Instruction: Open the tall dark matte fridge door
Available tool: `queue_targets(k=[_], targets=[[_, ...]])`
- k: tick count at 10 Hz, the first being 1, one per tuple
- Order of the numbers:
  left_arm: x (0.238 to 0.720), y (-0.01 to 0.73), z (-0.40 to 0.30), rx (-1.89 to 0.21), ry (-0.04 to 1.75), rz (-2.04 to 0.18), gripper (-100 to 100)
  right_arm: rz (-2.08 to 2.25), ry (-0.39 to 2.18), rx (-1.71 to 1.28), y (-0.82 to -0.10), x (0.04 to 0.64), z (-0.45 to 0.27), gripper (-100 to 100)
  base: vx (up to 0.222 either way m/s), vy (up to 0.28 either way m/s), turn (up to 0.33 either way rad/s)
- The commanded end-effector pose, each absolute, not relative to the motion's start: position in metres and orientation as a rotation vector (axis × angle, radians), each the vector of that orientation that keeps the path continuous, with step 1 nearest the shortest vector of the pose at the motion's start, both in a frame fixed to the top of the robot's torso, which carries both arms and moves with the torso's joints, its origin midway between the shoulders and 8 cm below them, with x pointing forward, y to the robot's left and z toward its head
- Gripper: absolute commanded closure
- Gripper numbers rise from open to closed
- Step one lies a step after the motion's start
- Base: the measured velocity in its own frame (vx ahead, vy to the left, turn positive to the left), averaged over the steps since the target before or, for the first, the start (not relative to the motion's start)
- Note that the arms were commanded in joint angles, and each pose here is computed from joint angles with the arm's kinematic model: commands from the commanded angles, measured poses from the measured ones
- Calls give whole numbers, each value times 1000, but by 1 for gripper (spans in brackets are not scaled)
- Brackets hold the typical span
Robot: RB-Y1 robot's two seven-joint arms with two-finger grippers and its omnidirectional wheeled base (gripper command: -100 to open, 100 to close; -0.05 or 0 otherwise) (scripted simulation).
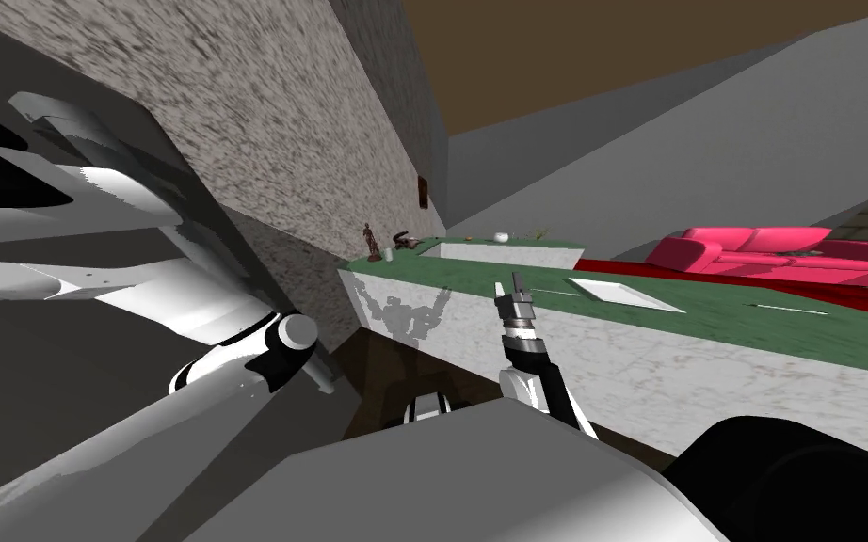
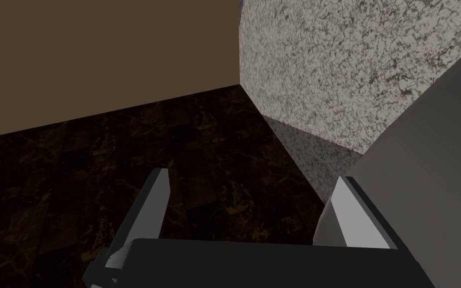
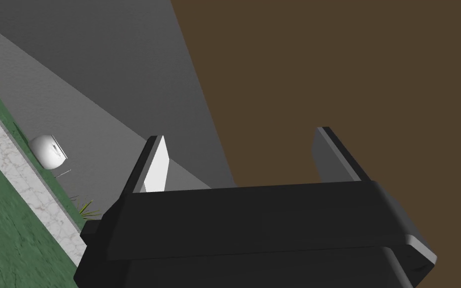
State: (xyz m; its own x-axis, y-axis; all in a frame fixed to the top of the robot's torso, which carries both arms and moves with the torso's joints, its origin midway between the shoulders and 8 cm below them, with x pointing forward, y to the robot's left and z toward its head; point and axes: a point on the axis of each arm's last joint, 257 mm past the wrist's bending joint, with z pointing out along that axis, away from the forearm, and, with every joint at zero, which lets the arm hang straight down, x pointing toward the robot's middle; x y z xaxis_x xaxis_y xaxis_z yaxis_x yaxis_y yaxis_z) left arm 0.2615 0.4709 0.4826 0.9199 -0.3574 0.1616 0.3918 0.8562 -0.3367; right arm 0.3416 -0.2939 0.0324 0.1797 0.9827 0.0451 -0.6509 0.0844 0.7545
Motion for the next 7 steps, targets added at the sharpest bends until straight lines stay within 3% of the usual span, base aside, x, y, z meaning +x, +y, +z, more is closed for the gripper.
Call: queue_targets(k=[1, 7], targets=[[232, 491, 495, -438, -164, -346, -100, 1317, 558, 741, -294, 342, 32, 0, 32, -55, -256], [180, 531, 508, -555, -281, -281, -100, 1317, 558, 741, -294, 342, 32, 0, 43, -35, -130]])
